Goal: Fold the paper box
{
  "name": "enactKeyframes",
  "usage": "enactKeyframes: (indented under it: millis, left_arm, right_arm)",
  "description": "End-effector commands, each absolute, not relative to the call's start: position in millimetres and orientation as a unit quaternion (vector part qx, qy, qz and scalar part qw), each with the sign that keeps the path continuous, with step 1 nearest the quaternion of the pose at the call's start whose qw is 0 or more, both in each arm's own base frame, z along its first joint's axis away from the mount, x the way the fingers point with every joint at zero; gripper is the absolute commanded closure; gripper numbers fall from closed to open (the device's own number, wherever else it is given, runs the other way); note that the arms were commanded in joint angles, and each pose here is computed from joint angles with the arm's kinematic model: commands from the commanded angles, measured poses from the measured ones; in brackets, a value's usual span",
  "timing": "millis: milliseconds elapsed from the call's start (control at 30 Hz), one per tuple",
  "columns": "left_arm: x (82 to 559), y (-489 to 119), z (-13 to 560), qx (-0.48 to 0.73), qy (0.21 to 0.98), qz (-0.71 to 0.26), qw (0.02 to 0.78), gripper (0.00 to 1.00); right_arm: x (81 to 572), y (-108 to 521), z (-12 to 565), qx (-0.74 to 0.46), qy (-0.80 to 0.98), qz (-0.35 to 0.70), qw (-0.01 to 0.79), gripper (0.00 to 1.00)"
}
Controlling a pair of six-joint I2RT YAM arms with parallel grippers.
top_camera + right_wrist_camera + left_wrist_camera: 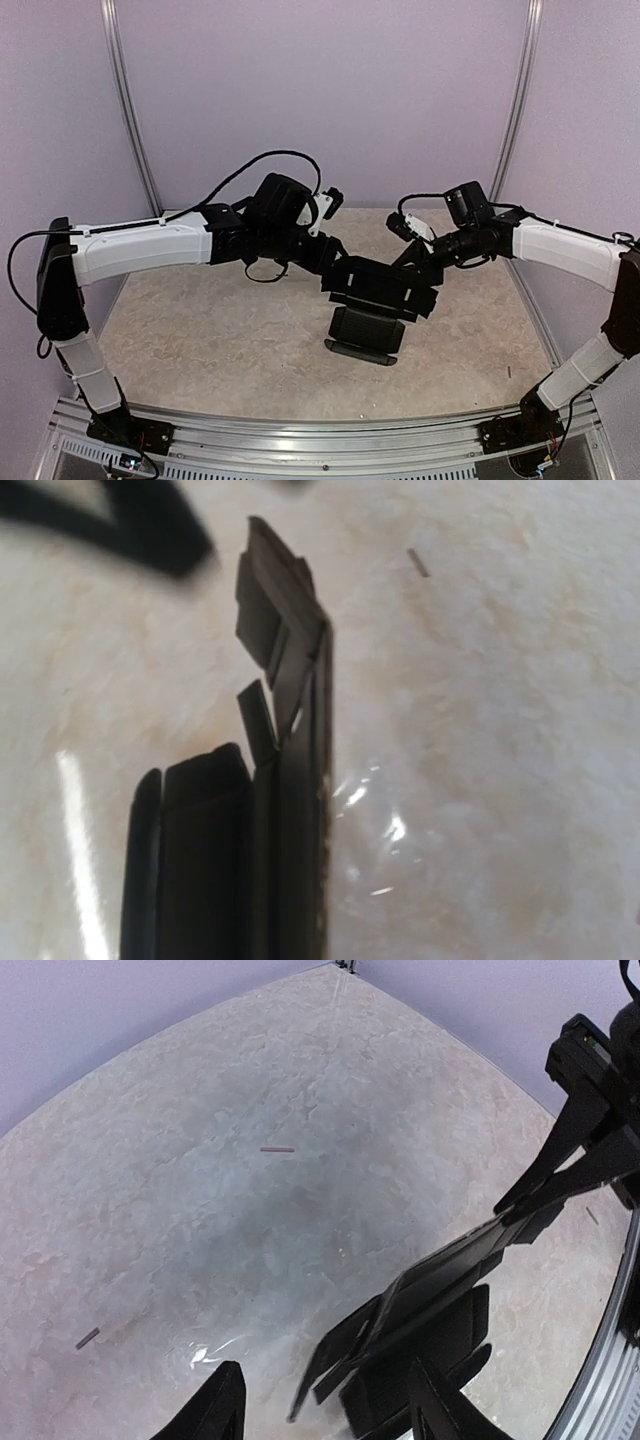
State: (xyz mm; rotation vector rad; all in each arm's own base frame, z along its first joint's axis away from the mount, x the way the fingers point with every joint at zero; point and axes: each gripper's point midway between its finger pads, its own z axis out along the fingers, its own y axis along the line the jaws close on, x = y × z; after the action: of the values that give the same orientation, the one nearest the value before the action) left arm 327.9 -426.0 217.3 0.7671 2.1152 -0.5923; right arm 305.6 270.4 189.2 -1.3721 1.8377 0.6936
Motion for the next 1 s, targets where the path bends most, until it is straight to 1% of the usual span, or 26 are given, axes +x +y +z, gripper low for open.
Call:
enactKeyframes:
  millis: [0,100,267,333,433,500,833,967]
  left_arm:
    - [320.9,-378.5,239.9,0.351,0.802,-0.224,0.428,0.45]
    - [324.3,-365.4,227.9,0.361,0.799,-0.232,0.422,0.48]
    - [321.3,-371.6,220.6,0.406,0.78,-0.246,0.408,0.54]
    - [318.0,-378.7,214.0,0.423,0.775,-0.253,0.395,0.56]
    - [302.0,-393.6,208.8,0.456,0.758,-0.281,0.372,0.62]
    - [292.4,-400.6,205.1,0.474,0.748,-0.292,0.361,0.63]
    - [254.0,-420.8,204.3,0.532,0.7,-0.35,0.324,0.64]
    - [248.3,-427.9,202.5,0.544,0.689,-0.359,0.316,0.64]
  right_arm:
    - [271.3,273.0,197.8,-0.597,0.65,0.291,0.369,1.0]
    - [254.5,276.4,197.0,-0.625,0.625,0.303,0.357,1.0]
    - [236.5,281.3,190.9,-0.644,0.61,0.326,0.326,1.0]
    - [234.1,282.7,189.0,-0.646,0.61,0.329,0.32,1.0]
    - [237.1,283.5,189.0,-0.639,0.615,0.329,0.323,1.0]
    - [238.9,284.2,186.7,-0.636,0.619,0.329,0.321,1.0]
    - [241.7,285.8,177.6,-0.634,0.626,0.331,0.311,1.0]
    - [241.1,286.4,178.6,-0.633,0.625,0.336,0.31,1.0]
